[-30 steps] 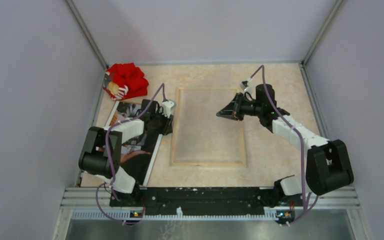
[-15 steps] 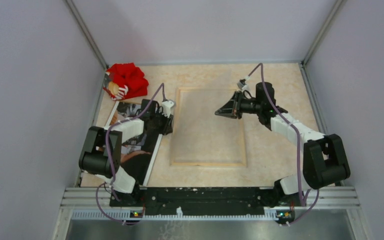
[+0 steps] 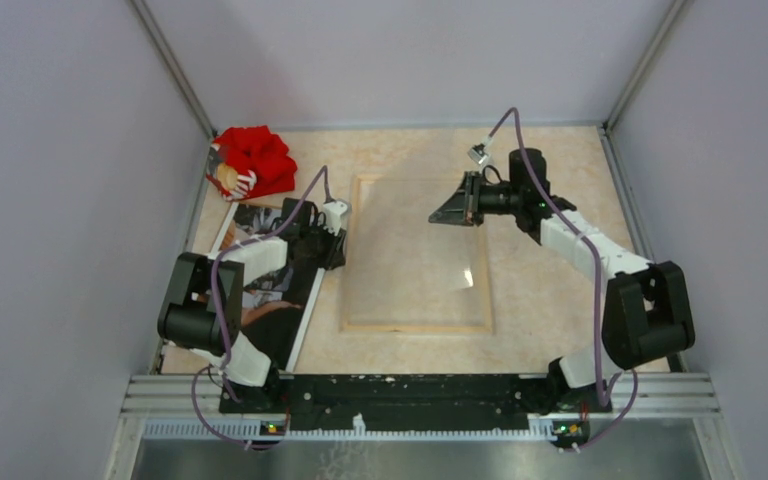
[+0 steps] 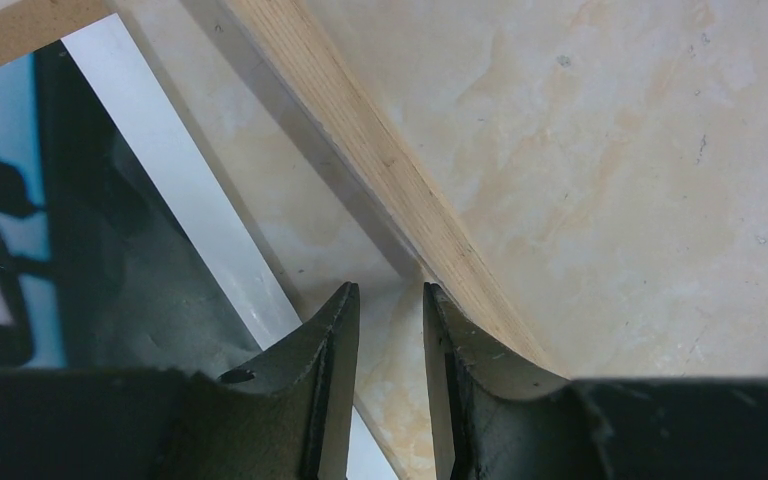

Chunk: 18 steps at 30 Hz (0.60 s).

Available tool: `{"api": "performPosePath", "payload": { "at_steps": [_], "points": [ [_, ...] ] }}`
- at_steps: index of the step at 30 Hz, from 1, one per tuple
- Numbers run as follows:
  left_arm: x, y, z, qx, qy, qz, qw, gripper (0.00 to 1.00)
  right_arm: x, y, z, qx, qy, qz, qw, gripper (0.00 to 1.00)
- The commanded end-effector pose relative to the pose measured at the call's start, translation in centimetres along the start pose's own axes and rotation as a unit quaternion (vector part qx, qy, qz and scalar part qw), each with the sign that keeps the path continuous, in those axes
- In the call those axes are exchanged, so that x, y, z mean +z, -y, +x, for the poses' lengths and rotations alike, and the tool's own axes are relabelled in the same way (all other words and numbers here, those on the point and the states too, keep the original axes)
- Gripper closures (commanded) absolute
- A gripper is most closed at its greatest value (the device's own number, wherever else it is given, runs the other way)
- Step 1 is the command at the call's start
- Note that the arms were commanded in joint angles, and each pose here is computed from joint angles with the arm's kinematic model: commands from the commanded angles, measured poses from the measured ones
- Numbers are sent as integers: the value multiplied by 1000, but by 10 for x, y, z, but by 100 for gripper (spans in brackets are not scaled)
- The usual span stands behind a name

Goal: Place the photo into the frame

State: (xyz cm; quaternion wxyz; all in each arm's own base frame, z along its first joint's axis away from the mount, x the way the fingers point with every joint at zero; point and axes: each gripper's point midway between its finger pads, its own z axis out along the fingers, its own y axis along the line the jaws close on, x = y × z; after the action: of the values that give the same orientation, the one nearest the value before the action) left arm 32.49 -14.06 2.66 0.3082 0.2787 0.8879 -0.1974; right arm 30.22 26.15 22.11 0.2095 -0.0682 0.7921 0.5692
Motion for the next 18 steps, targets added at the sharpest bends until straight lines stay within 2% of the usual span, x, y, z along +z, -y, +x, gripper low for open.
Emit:
{"api": "performPosePath", "payload": {
  "at_steps": [1, 10, 18],
  "points": [
    [2, 0, 7, -6, -18, 6, 1000, 64, -1, -4, -7, -56, -10, 0, 998, 100],
    [2, -3, 9, -14, -23, -1, 1000, 64, 11, -19, 1, -101, -46, 1, 994, 100],
    [1, -7, 10, -25, -23, -1, 999, 65, 10, -25, 1, -121, -43, 4, 992, 100]
  ]
}}
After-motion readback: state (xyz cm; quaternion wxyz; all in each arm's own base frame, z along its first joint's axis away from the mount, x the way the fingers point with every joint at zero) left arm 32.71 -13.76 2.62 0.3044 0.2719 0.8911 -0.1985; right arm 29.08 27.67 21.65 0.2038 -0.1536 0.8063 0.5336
